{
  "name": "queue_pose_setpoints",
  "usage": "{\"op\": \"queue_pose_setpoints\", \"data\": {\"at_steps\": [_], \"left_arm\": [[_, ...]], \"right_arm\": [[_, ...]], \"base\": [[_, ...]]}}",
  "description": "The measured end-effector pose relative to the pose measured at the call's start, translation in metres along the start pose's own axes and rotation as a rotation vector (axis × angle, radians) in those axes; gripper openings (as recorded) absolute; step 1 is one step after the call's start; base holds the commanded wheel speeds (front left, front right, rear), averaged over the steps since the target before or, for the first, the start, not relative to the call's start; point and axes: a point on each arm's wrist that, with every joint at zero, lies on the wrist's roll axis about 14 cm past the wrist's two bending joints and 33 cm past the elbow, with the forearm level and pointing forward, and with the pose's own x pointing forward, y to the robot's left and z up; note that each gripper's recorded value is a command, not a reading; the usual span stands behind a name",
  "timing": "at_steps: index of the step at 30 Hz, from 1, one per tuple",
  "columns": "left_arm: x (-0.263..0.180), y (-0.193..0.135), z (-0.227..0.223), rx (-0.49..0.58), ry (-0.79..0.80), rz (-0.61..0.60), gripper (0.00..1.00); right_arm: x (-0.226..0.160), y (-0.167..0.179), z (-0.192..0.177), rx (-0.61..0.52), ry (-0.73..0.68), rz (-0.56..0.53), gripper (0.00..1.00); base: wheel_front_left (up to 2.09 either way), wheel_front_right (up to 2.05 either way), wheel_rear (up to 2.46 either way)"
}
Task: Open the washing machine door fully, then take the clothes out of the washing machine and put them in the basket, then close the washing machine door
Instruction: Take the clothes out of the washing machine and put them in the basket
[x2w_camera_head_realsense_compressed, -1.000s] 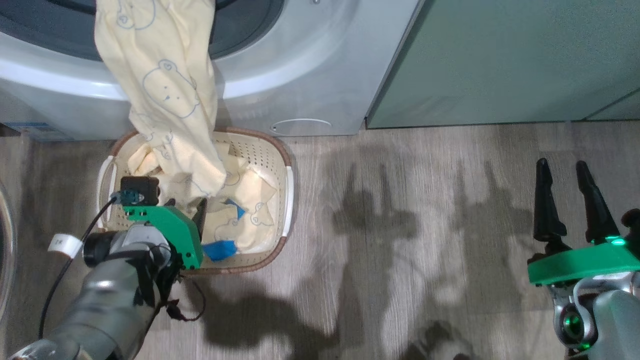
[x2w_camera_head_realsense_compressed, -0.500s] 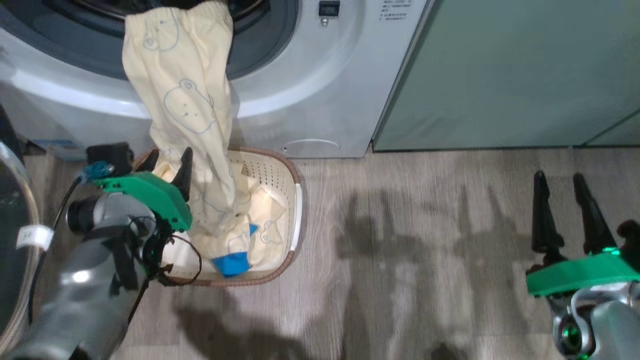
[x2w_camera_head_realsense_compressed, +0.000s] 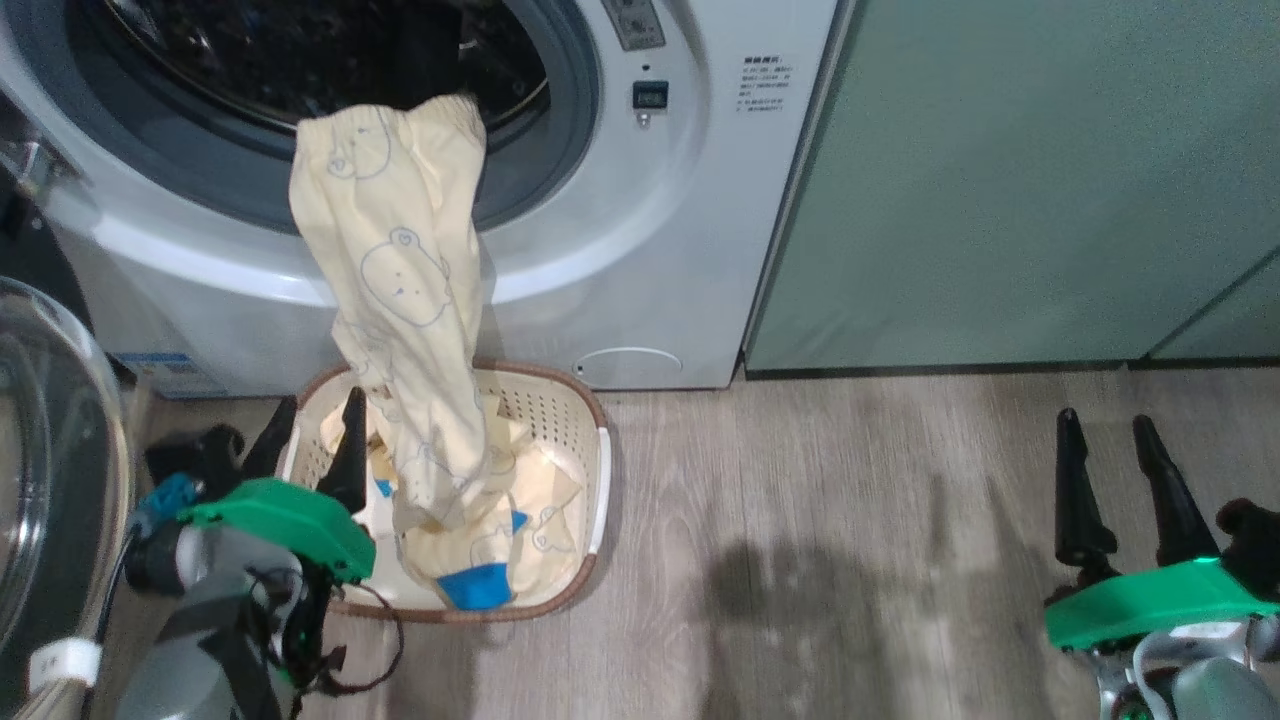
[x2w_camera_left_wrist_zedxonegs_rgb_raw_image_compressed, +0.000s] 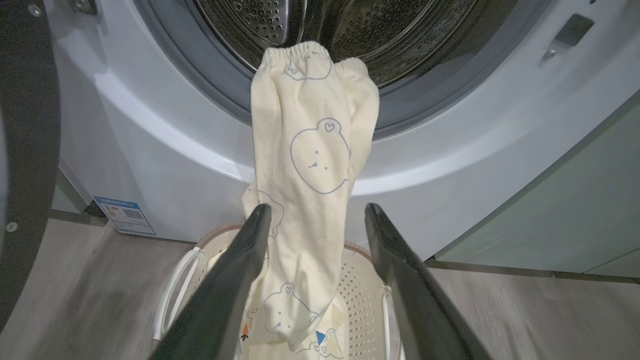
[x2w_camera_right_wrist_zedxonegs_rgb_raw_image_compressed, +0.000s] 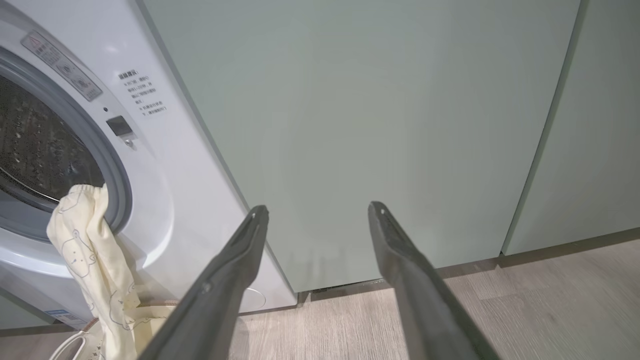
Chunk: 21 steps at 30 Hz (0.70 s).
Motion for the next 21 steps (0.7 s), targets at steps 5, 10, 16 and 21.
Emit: {"op": "queue_pose_setpoints", "data": {"at_steps": [5,10,16,21], "left_arm": [[-0.014,0.004,0.009,0.005,-0.043,0.020,1.00],[-0.031,0.010,0.011,0.003,-0.060,0.047,1.00],[-0.041,0.012,0.014,0.004,-0.080,0.059,1.00],[-0.041,0.012,0.017,0.011,-0.090,0.055,1.00]], "right_arm": [[-0.006,0.002,0.004,0.005,-0.013,0.005,1.00],[-0.014,0.003,0.004,0.011,-0.013,0.005,1.00],[-0.019,0.004,0.004,0.016,-0.017,0.009,1.00],[-0.018,0.005,0.004,0.019,-0.016,0.010,1.00]], "base": [[0.00,0.00,0.00],[0.00,0.00,0.00],[0.00,0.00,0.00],[0.00,0.00,0.00]]}}
